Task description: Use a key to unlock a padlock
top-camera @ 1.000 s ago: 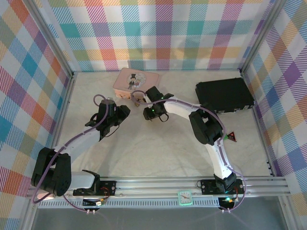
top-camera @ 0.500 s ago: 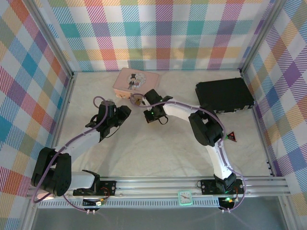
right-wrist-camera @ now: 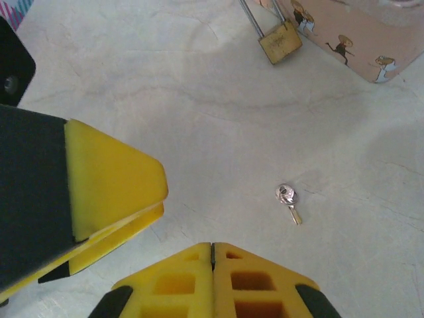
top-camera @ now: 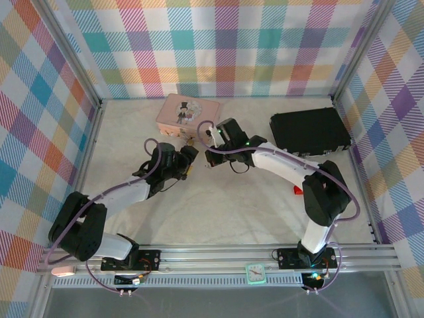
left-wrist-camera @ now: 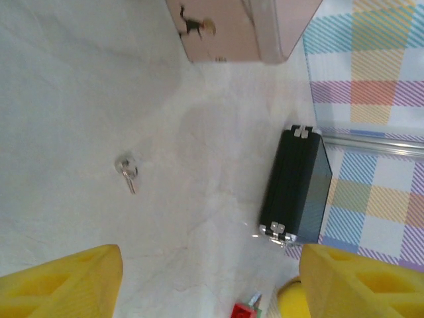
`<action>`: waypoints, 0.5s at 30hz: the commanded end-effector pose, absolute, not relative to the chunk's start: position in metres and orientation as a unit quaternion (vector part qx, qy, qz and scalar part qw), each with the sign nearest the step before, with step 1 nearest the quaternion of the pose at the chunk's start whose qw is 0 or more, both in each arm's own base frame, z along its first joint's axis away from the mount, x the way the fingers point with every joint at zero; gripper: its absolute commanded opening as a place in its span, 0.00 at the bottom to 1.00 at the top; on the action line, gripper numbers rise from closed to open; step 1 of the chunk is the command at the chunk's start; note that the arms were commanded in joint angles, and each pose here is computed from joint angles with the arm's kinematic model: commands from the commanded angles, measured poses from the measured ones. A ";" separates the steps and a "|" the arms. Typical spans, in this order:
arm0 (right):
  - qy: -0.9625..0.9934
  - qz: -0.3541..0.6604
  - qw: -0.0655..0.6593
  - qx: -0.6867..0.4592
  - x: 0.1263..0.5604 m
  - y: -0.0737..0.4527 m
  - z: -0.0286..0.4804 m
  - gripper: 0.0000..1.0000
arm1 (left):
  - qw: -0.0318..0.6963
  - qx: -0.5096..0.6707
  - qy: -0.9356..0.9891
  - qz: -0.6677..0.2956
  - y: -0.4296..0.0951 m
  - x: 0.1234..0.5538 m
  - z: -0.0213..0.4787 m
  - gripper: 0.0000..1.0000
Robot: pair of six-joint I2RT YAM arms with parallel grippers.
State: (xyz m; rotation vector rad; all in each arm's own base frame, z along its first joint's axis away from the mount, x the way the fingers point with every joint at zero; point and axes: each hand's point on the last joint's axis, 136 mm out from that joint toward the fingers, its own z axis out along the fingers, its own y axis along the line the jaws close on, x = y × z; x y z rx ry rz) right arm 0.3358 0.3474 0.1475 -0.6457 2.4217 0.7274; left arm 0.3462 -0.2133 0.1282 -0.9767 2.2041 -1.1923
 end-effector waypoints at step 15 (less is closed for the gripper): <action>0.927 0.150 0.183 -0.290 0.375 0.363 0.049 0.42 | 0.290 -0.403 0.798 -0.341 -0.125 0.357 0.126 0.75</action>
